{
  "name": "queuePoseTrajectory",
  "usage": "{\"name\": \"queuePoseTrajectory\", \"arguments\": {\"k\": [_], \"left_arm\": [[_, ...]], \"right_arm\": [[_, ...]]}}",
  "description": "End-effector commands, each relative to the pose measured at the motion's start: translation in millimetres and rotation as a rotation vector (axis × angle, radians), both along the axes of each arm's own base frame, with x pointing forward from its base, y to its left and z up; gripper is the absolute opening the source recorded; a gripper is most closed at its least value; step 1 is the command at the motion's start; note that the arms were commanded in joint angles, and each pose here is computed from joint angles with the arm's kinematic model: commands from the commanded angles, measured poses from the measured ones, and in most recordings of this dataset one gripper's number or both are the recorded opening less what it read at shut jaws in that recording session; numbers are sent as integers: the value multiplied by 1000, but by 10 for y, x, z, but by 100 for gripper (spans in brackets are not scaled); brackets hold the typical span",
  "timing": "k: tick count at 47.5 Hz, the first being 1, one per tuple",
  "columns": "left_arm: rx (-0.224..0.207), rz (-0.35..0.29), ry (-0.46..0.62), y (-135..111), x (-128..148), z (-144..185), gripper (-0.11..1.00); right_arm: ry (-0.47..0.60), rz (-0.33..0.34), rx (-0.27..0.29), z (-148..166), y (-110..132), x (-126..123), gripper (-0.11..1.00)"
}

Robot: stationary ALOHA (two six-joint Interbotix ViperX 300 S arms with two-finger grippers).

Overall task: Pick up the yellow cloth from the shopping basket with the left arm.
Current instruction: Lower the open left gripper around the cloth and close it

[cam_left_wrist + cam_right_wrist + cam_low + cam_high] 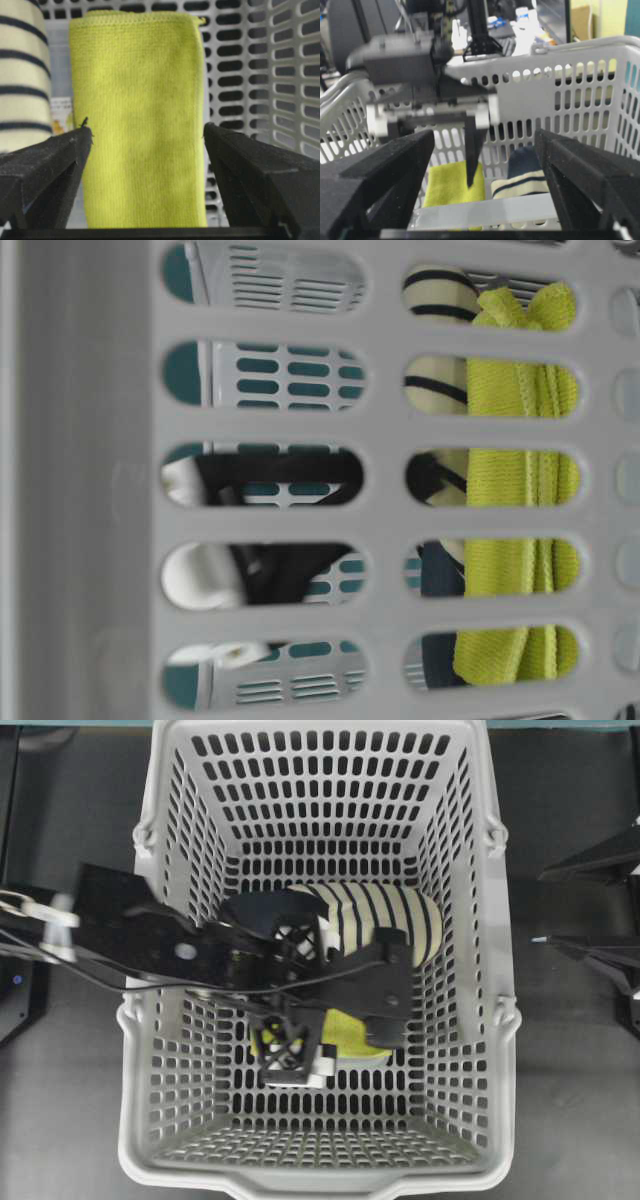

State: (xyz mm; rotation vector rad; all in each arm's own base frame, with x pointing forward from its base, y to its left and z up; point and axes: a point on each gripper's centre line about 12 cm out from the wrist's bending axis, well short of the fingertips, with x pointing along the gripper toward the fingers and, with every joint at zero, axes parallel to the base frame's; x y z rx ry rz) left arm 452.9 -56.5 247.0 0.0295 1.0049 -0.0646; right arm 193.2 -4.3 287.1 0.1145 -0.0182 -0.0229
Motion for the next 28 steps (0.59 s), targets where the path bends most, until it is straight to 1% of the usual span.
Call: {"name": "queuePoseTrajectory", "arguments": {"k": [1, 11, 24, 28], "left_arm": [[2, -5, 0, -34, 66, 14, 87], [10, -3, 65, -38, 94, -256, 87], [17, -1, 126, -26, 7, -483, 87], [19, -2, 135, -29, -22, -510, 86]], "right_arm": [[-23, -2, -1, 78, -4, 16, 77], [-25, -2, -1, 83, -4, 9, 77], [-18, -2, 0, 59, -4, 3, 77], [-17, -2, 0, 53, -3, 3, 77]]}}
